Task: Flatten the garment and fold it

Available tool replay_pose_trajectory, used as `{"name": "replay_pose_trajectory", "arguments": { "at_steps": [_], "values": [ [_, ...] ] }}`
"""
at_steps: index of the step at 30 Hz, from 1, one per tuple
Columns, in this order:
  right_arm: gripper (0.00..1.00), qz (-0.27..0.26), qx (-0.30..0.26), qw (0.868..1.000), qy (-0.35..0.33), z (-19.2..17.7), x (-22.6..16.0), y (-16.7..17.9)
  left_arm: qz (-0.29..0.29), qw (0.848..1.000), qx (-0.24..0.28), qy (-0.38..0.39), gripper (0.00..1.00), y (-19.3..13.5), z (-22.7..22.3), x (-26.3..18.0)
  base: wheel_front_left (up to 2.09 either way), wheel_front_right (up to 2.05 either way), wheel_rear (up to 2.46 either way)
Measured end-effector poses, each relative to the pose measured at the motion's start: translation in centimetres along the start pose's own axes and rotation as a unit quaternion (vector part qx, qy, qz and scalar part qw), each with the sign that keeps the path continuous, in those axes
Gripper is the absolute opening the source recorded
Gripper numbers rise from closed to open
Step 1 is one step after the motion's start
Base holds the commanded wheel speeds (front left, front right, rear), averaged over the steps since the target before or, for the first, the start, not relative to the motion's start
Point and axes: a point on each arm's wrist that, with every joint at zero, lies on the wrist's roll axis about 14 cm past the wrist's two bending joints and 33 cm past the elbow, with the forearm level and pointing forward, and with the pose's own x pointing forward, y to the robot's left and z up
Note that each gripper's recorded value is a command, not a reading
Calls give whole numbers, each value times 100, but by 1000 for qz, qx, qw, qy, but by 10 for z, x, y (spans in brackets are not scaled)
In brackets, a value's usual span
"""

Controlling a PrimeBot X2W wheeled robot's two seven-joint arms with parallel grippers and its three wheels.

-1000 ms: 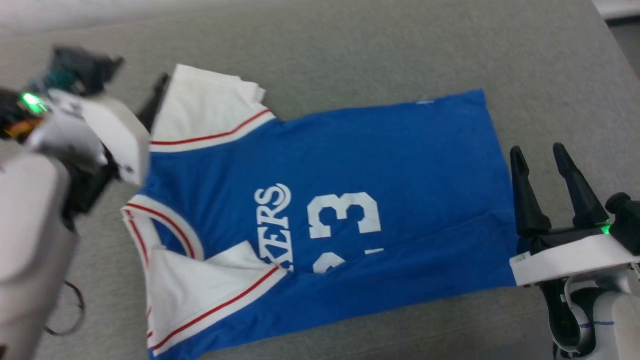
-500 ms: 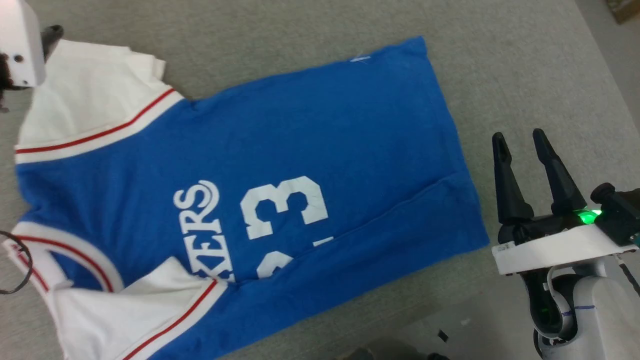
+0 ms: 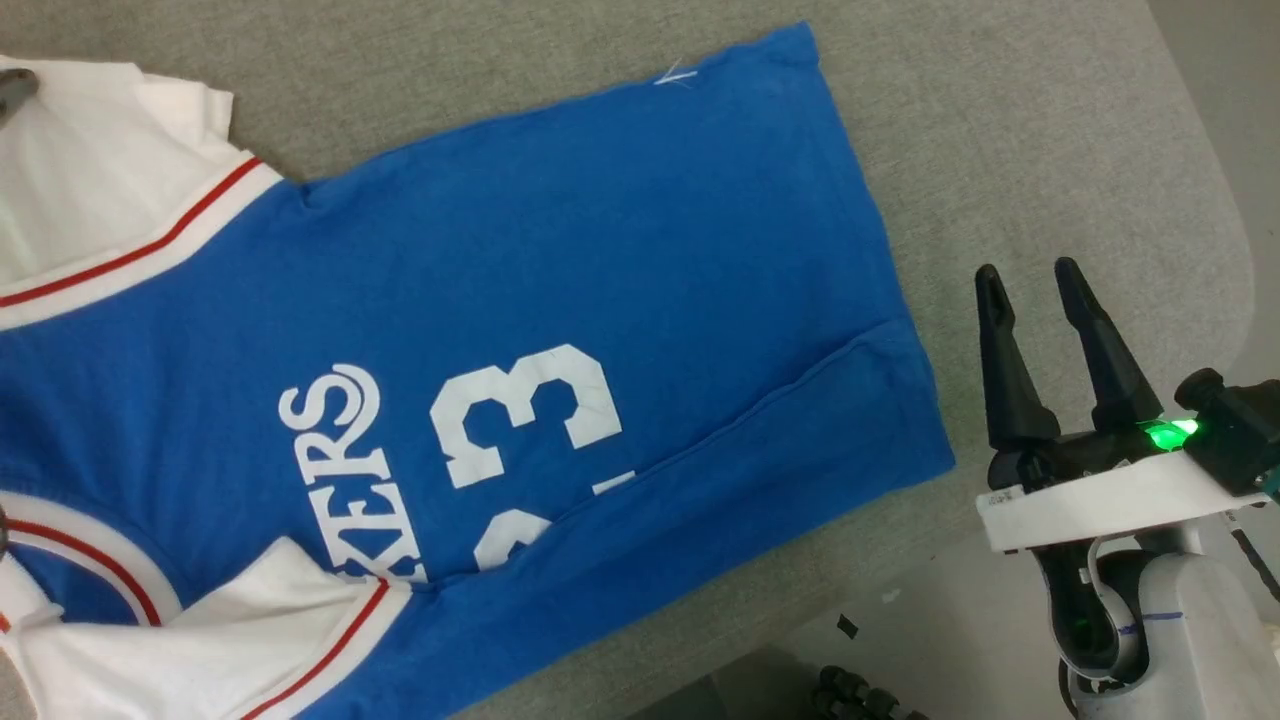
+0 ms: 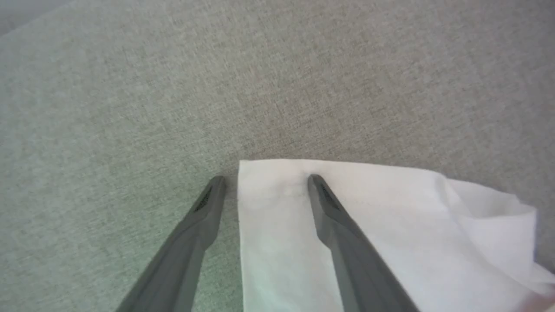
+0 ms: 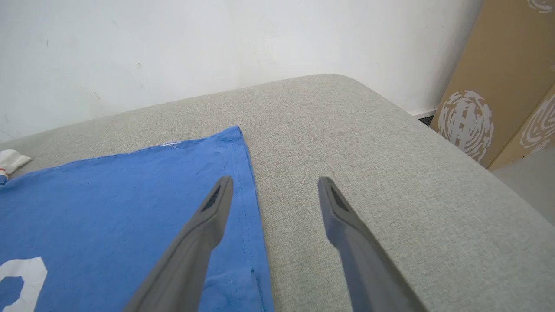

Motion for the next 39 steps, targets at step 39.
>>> {"name": "replay_pose_trajectory", "arguments": {
  "at_steps": [39],
  "values": [
    [100,168,-279,905,273,6,114,57,-56,908,73,-409,0,-68,-15,-173,0,0,0]
  ]
}}
